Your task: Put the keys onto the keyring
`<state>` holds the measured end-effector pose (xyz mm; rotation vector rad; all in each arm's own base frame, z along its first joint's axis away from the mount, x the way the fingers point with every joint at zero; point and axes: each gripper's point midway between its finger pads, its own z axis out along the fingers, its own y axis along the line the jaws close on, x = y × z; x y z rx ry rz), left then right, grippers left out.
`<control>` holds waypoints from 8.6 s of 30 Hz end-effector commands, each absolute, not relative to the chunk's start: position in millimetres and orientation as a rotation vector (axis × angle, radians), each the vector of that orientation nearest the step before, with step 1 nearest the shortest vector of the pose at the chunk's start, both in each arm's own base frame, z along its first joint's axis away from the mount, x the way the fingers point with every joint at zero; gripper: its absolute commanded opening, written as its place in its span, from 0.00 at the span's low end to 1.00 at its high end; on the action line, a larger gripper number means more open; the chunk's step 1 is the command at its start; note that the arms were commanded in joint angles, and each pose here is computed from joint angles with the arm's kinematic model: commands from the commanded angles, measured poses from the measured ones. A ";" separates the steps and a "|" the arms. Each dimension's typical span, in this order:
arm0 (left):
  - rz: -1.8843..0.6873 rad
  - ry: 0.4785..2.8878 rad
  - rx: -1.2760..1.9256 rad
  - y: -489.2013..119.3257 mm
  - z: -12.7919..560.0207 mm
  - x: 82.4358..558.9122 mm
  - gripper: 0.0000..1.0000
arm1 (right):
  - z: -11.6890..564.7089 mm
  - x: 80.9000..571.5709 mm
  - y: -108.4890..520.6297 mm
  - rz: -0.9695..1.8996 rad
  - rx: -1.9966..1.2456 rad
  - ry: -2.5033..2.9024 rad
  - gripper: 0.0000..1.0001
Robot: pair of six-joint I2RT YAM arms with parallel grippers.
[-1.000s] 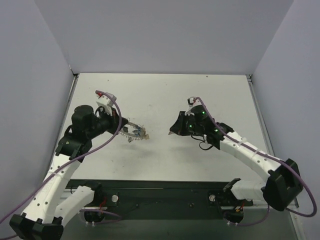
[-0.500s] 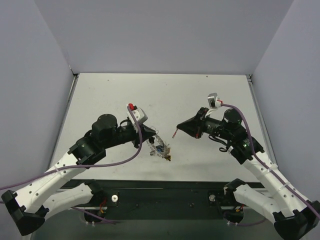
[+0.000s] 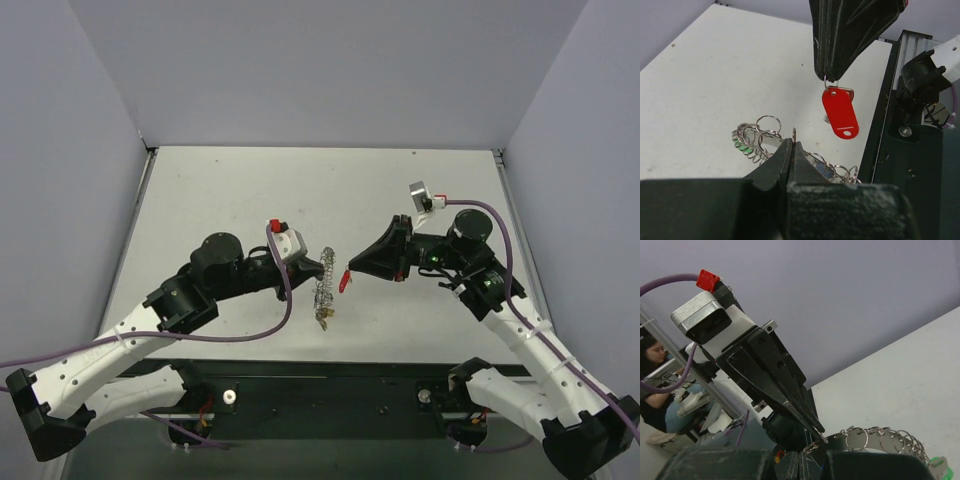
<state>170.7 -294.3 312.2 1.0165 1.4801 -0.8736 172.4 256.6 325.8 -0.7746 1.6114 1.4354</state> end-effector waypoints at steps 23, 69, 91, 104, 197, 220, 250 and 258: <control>-0.850 1.170 1.048 -307.6 376.0 156.8 0.00 | 356.6 166.1 261.8 1.541 -0.776 1.485 0.00; -1.137 0.922 0.749 -313.2 416.8 142.5 0.00 | 395.9 157.7 260.7 1.429 -0.788 1.317 0.00; -1.157 0.906 0.760 -313.8 420.4 138.2 0.00 | 394.3 164.5 255.5 1.364 -0.742 1.317 0.00; -1.199 0.869 0.756 -309.7 431.6 128.8 0.00 | 383.6 171.8 252.7 1.304 -0.726 1.349 0.00; -1.233 0.980 0.627 -312.5 432.6 147.7 0.00 | 397.5 191.0 247.5 1.195 -0.667 1.275 0.00; -1.283 0.961 0.538 -310.8 447.6 151.9 0.00 | 389.8 193.3 244.2 1.152 -0.671 1.308 0.00; -1.301 0.947 0.543 -316.3 455.3 152.4 0.00 | 354.8 210.9 239.6 0.936 -0.656 1.441 0.00; -1.305 0.938 0.539 -315.8 458.0 151.9 0.00 | 347.1 208.8 243.6 0.892 -0.690 1.464 0.00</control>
